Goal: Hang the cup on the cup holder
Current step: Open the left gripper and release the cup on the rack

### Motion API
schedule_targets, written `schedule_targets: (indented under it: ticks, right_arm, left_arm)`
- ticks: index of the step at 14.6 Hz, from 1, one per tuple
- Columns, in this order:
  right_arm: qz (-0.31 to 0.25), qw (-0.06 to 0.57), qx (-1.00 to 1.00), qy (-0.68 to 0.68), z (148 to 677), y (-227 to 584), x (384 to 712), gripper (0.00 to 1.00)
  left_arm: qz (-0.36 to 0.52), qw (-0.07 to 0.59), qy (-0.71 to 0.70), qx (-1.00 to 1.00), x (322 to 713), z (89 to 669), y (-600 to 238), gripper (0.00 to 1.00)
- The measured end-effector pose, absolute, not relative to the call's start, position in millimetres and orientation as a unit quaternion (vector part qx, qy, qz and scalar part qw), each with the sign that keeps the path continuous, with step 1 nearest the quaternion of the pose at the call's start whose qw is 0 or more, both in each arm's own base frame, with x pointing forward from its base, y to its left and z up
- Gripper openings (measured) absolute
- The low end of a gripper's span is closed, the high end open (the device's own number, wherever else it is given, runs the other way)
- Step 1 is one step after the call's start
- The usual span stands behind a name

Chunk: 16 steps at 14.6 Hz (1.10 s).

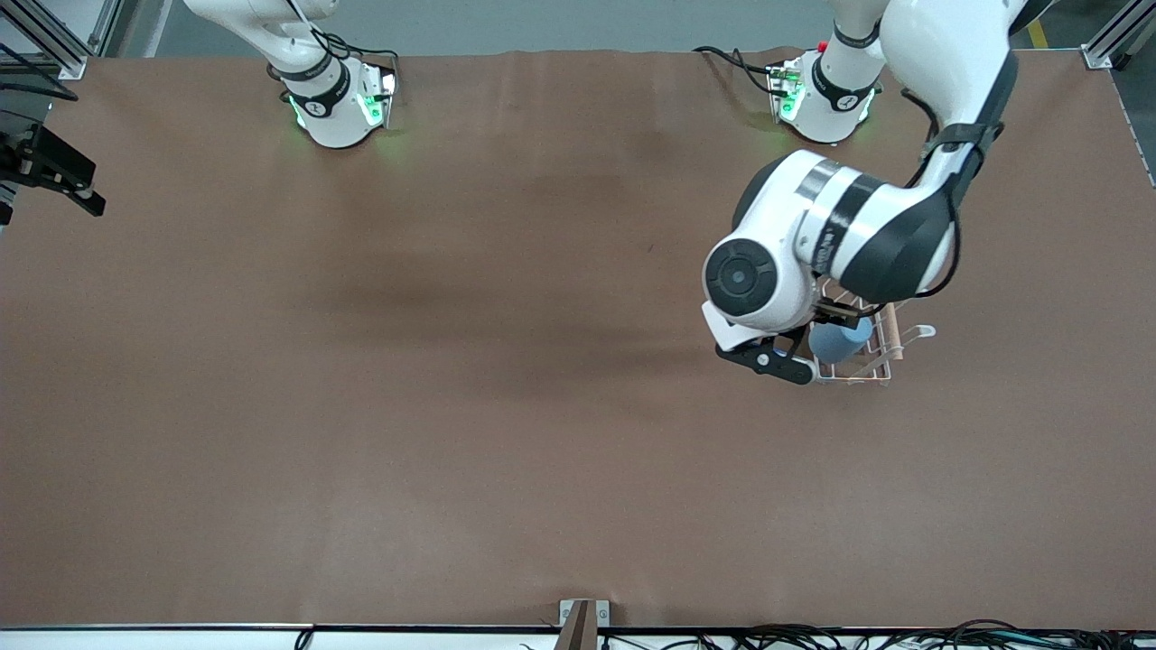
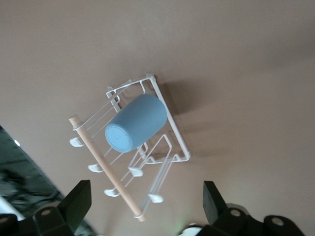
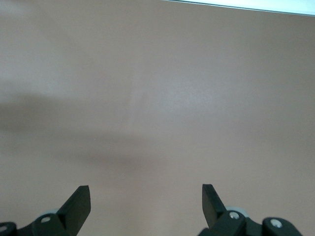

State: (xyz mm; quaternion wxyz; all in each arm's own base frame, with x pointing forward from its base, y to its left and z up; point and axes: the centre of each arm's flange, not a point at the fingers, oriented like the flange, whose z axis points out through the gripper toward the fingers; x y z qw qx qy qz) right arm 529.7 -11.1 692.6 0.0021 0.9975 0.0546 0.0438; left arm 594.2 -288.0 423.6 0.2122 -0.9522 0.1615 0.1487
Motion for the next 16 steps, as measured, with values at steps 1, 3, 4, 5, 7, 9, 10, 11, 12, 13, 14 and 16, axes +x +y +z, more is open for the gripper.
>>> schedule_targets:
  ticks: [1, 3, 4, 5, 7, 9, 10, 11, 12, 13, 14, 16]
  right_arm:
    - [0.044, 0.002, 0.998, 0.055, 692, -11, 530, 1.0]
    - [0.044, 0.002, 0.998, 0.055, 692, -11, 530, 1.0]
    - [0.044, 0.002, 0.998, 0.055, 692, -11, 530, 1.0]
    - [0.043, 0.002, 0.998, 0.055, 692, -11, 530, 1.0]
    - [0.043, 0.002, 0.998, 0.055, 692, -11, 530, 1.0]
    - [0.043, 0.002, 0.998, 0.055, 692, -11, 530, 1.0]
    - [0.043, 0.002, 0.998, 0.055, 692, -11, 530, 1.0]
    - [0.043, 0.002, 0.998, 0.055, 692, -11, 530, 1.0]
    - [0.043, 0.002, 0.998, 0.055, 692, -11, 530, 1.0]
    - [0.043, 0.002, 0.998, 0.055, 692, -10, 530, 1.0]
    - [0.043, 0.002, 0.998, 0.056, 692, -10, 530, 1.0]
    - [0.043, 0.002, 0.997, 0.056, 691, -9, 530, 1.0]
  left_arm:
    - [0.131, 0.208, 0.14, -0.959, 595, 434, -289, 1.0]
    - [0.093, 0.193, 0.095, -0.972, 595, 460, -290, 1.0]
    - [0.078, 0.178, 0.074, -0.978, 596, 474, -287, 1.0]
    - [0.067, 0.16, 0.056, -0.983, 598, 489, -278, 1.0]
    - [0.053, 0.135, 0.025, -0.989, 606, 516, -248, 1.0]
    - [0.041, 0.127, 0.005, -0.991, 610, 534, -222, 1.0]
    - [0.035, 0.126, 0.0, -0.991, 610, 542, -216, 1.0]
    - [0.026, 0.126, -0.006, -0.992, 609, 552, -211, 1.0]
    - [0.012, 0.125, -0.011, -0.992, 608, 564, -206, 1.0]
    - [-0.001, 0.12, -0.019, -0.993, 606, 578, -201, 1.0]
    - [-0.007, 0.106, -0.031, -0.994, 602, 592, -192, 1.0]
    - [-0.003, 0.069, -0.056, -0.996, 592, 615, -166, 1.0]
